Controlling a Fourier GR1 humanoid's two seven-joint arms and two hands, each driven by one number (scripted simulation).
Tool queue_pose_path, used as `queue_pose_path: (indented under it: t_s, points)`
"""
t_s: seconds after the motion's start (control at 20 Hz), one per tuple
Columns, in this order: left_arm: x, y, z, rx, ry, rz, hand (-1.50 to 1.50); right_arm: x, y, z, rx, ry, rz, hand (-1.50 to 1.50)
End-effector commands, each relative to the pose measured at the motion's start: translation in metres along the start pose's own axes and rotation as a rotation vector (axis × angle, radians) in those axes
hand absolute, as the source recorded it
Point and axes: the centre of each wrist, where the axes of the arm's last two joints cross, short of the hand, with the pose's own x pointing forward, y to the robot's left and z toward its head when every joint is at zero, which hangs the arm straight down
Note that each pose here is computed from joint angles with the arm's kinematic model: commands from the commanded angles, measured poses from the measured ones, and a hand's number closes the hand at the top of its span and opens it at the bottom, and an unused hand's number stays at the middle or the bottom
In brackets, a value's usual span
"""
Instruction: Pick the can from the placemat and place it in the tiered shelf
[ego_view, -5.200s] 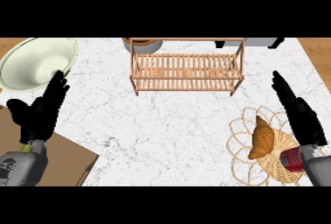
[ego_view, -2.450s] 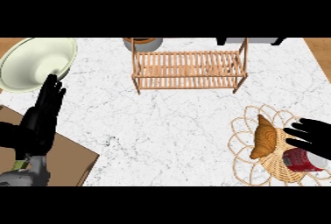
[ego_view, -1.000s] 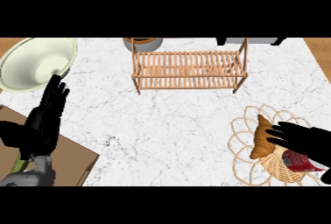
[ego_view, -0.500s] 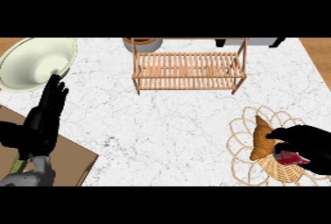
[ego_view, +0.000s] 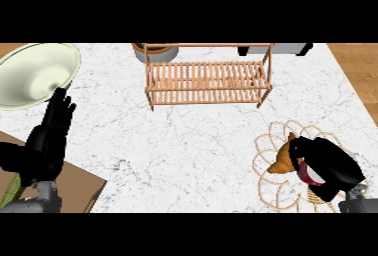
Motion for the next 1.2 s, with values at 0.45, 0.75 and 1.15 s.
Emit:
queue_pose_path:
  t_s: [0.45, 0.75, 1.15]
  points:
    - [0.005, -0.01, -0.005, -0.039, -0.002, 0.009, 0.0, 0.154, -0.041, -0.048, -0.245, 0.282, -0.483, 1.5]
    - [0.001, -0.006, 0.002, -0.039, 0.008, 0.007, 0.0, 0.201, -0.101, -0.03, -0.536, 0.416, -0.651, 1.5]
    - [0.009, -0.009, -0.005, -0.047, -0.003, 0.007, 0.0, 0.261, -0.186, -0.014, -0.679, 0.601, -0.575, 1.5]
